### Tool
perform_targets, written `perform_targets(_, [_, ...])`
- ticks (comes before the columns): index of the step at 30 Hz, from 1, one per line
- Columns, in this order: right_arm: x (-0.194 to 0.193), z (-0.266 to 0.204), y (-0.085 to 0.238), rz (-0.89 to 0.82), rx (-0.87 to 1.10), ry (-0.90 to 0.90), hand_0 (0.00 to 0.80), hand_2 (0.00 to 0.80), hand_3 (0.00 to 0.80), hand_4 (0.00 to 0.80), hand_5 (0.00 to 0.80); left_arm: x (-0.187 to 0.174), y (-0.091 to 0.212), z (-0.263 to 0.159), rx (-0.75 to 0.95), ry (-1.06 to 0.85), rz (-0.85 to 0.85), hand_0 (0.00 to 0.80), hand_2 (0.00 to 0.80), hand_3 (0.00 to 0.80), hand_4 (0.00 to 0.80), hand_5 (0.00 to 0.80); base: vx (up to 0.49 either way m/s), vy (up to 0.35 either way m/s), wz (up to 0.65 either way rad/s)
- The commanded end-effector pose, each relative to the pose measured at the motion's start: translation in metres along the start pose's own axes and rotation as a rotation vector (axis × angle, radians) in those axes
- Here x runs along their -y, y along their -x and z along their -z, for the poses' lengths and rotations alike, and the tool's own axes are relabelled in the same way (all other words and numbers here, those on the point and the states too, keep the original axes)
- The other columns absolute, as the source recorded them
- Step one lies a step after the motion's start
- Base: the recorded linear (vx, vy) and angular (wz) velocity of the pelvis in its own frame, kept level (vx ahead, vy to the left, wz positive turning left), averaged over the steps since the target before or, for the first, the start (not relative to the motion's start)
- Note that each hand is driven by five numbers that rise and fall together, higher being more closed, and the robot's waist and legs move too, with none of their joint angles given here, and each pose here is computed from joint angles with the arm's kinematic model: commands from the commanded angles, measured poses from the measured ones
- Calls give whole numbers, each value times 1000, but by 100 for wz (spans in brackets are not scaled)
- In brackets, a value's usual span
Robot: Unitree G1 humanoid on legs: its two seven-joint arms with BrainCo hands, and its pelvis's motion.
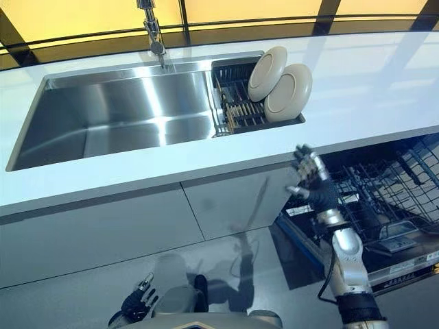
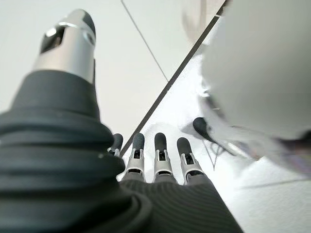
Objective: Take plates into dishwasher
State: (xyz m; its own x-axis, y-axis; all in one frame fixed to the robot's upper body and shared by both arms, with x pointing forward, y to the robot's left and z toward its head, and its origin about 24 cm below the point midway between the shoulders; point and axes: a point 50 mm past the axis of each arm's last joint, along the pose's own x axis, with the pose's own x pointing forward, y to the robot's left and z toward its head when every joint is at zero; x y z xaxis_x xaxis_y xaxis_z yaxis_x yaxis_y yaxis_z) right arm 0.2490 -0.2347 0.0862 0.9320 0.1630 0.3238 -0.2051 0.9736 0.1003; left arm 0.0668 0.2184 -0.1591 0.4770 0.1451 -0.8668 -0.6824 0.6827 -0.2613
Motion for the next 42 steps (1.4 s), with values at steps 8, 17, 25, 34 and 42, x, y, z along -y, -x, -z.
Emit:
perform_targets(8, [32,-96,-50,170,433,71,0,0,0,0,0,9,-4,1,-50,-119,18,0,0,0,0,0,77,115,8])
perform_targets(17, [57,-117,-77,339,407,78,0,0,0,0,0,12,-13,-40,-2,-234,-13,0,0,0,0,0,123,-25,29])
perform_targets(25, [82,-144,-92,386,316,209,0,0,0,0,0,33,-17,-46,-9,-209,74,0,0,0,0,0,123,-195,38])
perform_targets(34, [97,-153,-103,430,249,274,0,0,0,0,0,33,-16,-27,-32,-274,100,0,0,0,0,0,68,-49,10])
perform_targets(42, [107,-130,-100,461,113,271,0,0,0,0,0,17,-14,-32,-34,-264,45,0,0,0,0,0,62,-18,3])
